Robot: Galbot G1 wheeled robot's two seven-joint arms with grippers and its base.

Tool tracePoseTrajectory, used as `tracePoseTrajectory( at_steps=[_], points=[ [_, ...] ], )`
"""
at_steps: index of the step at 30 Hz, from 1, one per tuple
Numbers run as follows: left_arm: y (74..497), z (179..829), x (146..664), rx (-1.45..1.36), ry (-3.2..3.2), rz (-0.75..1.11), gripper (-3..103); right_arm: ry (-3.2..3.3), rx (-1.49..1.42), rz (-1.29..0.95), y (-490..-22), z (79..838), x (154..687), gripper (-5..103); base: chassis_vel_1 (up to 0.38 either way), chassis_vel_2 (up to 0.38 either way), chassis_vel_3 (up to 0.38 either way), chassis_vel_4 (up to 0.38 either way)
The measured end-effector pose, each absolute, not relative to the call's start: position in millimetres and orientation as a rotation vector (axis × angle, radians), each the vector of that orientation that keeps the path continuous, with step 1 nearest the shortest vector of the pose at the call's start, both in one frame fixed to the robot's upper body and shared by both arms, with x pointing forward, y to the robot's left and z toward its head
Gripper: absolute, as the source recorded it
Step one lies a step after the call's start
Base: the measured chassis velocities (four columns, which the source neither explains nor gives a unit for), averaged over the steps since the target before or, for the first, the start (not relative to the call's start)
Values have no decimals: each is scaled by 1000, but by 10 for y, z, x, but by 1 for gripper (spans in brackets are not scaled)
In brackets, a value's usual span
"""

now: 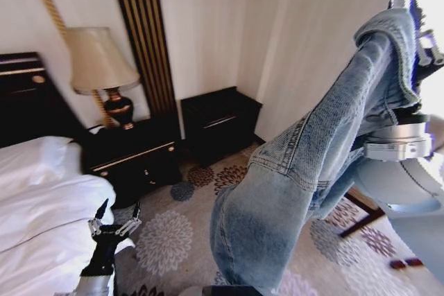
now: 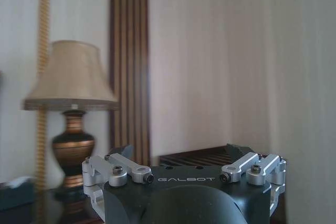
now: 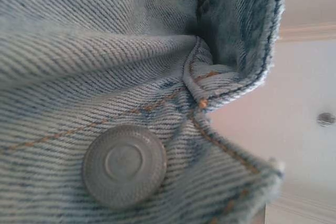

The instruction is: Pick up the clothes from the bed and hang them on the clothes hanger.

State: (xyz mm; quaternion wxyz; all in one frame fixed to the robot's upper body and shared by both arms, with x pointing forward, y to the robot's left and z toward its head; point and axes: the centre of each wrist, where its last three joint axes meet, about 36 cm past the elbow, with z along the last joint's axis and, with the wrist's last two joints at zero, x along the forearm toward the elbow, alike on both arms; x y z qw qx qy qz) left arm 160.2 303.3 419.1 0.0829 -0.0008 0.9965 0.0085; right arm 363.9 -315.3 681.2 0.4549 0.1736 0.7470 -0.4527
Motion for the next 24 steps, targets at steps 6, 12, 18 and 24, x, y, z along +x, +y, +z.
tracePoseTrajectory(
  at_steps=[6,12,18,24],
  points=[
    [3032,4184,1604,-2,2978,22,100,1843,434,-1120,-3156,6796,3616,15,-122,-120,-133,-131],
    [3032,4176,1598,-2,2980,21,100,1853,441,-1135,-3166,6730,3566,15,-108,-115,-132,-121],
    [3027,4175,1598,4,2980,20,100,1860,445,-1141,-3178,6694,3523,15,-135,-137,-125,-123],
    [3004,4165,1592,10,2983,15,100,1861,442,-1142,-3177,6679,3499,15,-128,-113,-132,-124]
  ],
)
